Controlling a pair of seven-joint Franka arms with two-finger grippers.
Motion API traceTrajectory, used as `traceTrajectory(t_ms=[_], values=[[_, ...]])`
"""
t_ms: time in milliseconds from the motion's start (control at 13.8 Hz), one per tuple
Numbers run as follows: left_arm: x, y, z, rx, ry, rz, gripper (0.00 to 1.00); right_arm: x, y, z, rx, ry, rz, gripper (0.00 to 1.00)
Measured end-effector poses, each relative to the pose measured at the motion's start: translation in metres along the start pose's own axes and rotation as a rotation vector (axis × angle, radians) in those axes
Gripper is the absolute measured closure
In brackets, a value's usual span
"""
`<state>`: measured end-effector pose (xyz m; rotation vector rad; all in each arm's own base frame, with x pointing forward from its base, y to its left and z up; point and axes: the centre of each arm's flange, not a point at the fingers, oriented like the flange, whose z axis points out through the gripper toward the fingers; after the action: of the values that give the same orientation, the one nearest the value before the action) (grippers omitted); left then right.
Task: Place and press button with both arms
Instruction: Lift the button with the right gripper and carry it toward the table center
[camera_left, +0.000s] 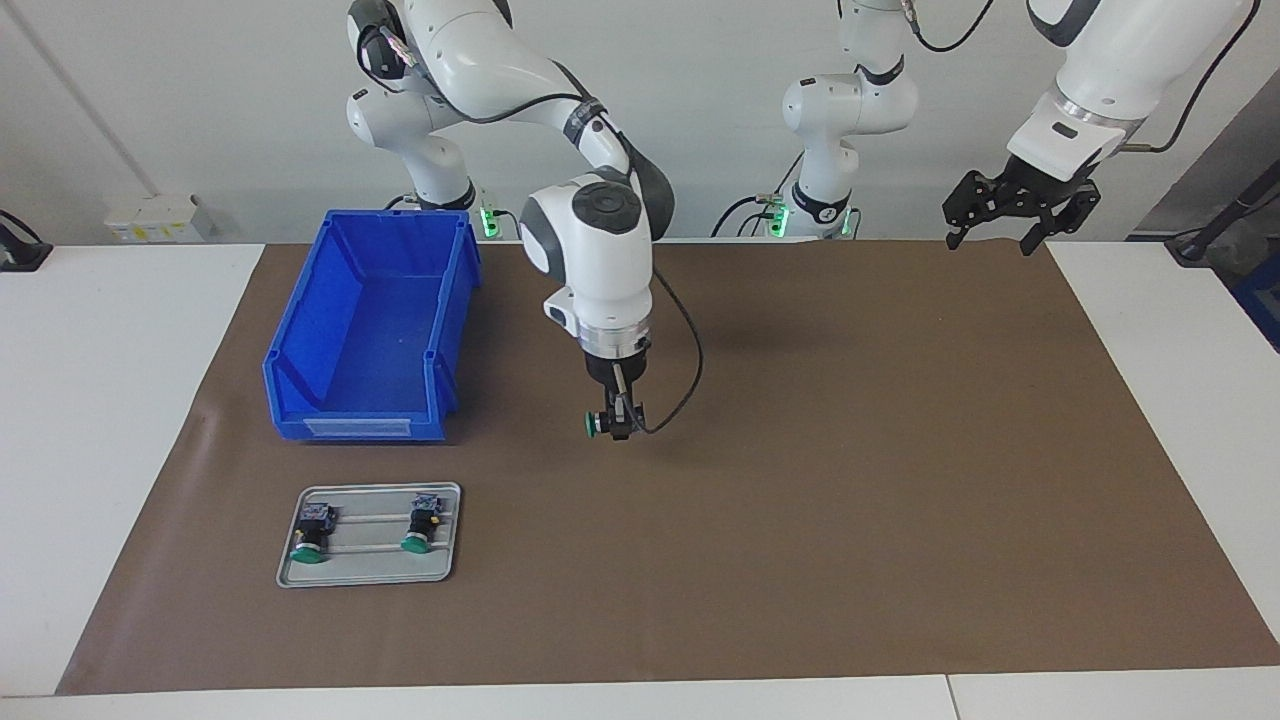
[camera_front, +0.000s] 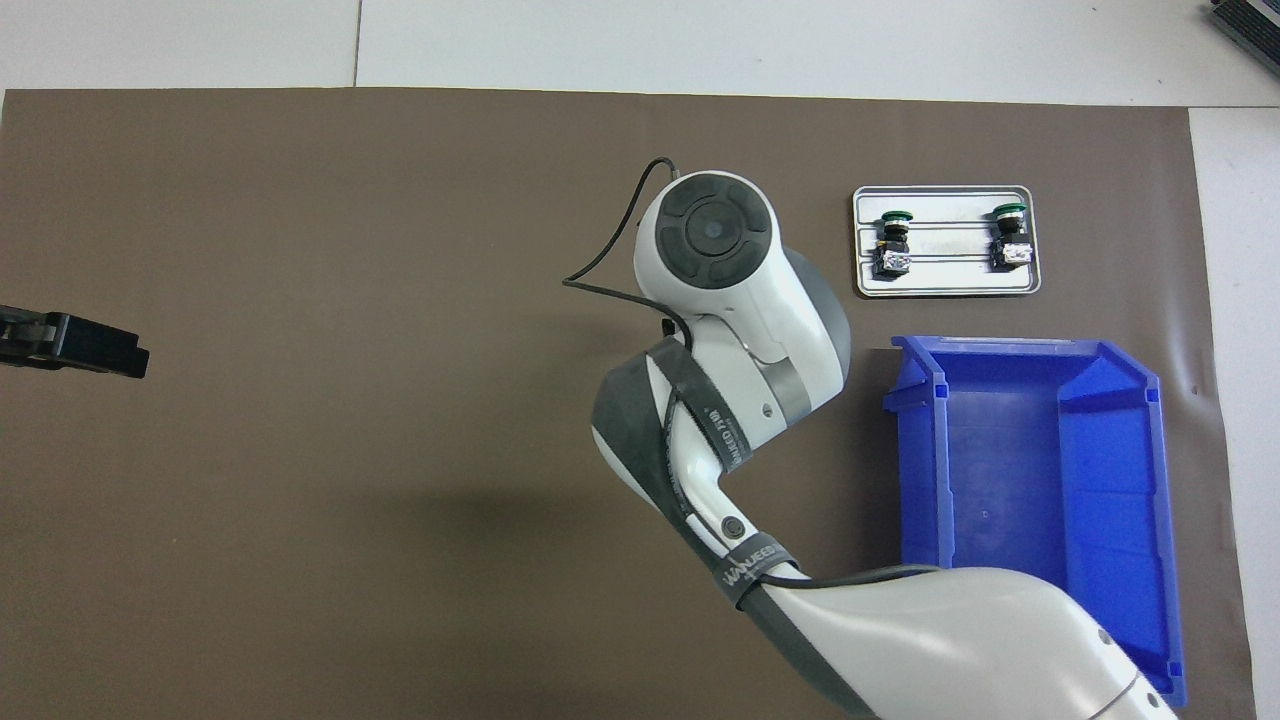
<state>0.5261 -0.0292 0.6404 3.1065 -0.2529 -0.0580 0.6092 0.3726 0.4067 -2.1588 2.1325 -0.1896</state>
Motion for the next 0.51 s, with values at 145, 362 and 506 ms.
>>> traceTrajectory(t_ms=[145,362,506], values=[[0.000,0.000,0.000,0.000,0.000,0.000,0.00,-0.032,0.016,0.024,0.012,0.008,0.027,0.67],[0.000,0.000,0.000,0.000,0.000,0.000,0.00,-0.060,0.030,0.045,0.025,-0.009,0.016,0.67],[0.000,0.000,0.000,0.000,0.000,0.000,0.00,-0.073,0.038,0.054,0.027,-0.014,0.022,0.67]])
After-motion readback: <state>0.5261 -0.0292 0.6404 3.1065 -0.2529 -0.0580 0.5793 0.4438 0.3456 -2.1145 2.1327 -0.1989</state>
